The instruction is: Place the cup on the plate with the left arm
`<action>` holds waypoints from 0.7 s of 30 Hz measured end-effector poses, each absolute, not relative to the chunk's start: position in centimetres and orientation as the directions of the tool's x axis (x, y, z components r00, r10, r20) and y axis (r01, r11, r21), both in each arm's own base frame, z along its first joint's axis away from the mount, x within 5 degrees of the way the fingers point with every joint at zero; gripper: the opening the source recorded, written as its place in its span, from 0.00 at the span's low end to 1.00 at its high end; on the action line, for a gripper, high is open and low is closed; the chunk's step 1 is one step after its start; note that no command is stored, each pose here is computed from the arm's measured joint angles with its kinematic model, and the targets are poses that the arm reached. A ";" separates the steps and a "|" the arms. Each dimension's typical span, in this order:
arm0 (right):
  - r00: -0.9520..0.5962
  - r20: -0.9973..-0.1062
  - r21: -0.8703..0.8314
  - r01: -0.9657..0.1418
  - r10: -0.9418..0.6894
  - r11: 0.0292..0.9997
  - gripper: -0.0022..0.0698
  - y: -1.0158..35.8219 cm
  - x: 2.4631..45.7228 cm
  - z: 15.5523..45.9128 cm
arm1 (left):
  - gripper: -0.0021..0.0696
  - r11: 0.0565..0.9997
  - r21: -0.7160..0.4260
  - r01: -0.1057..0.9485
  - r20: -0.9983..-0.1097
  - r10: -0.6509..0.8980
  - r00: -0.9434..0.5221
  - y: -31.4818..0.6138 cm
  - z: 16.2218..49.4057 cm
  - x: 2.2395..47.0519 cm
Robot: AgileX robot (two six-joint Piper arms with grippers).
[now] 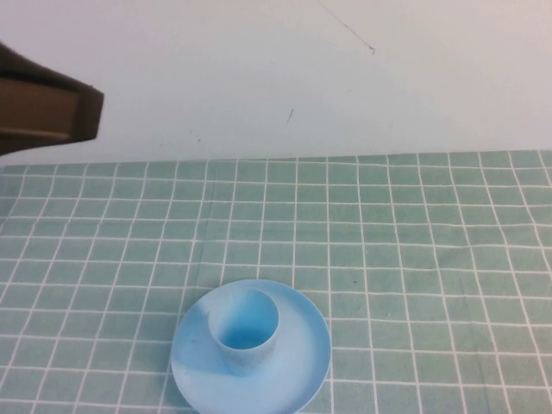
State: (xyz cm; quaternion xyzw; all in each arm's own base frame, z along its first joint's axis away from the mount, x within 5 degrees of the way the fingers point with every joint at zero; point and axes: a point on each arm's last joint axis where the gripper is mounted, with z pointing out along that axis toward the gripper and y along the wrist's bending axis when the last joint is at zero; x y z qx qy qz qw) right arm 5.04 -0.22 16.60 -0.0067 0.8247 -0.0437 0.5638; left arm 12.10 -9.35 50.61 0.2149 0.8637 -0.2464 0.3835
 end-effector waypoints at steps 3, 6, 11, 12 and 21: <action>-0.364 -0.929 -0.080 0.038 -0.060 0.996 0.03 -0.2 5.0 16.6 | 0.07 0.800 -0.224 0.556 -0.800 0.175 -0.574 -8.3 51.2 10.8; -0.364 -0.929 -0.080 0.038 -0.060 0.996 0.03 -0.2 5.0 16.6 | 0.06 0.834 -0.161 0.527 -0.825 0.179 -0.536 -7.1 51.5 10.2; -0.364 -0.929 -0.080 0.038 -0.060 0.996 0.03 -0.2 5.0 16.6 | 0.06 0.860 -0.097 0.501 -0.848 0.192 -0.494 -6.0 51.8 9.6; -0.364 -0.929 -0.080 0.038 -0.060 0.996 0.03 -0.2 5.0 16.6 | 0.06 0.862 -0.081 0.500 -0.852 0.201 -0.484 -5.9 51.9 9.5; -0.364 -0.929 -0.080 0.038 -0.060 0.996 0.03 -0.2 5.0 16.6 | 0.05 0.932 0.002 0.361 -0.847 0.194 -0.495 -4.6 51.3 10.4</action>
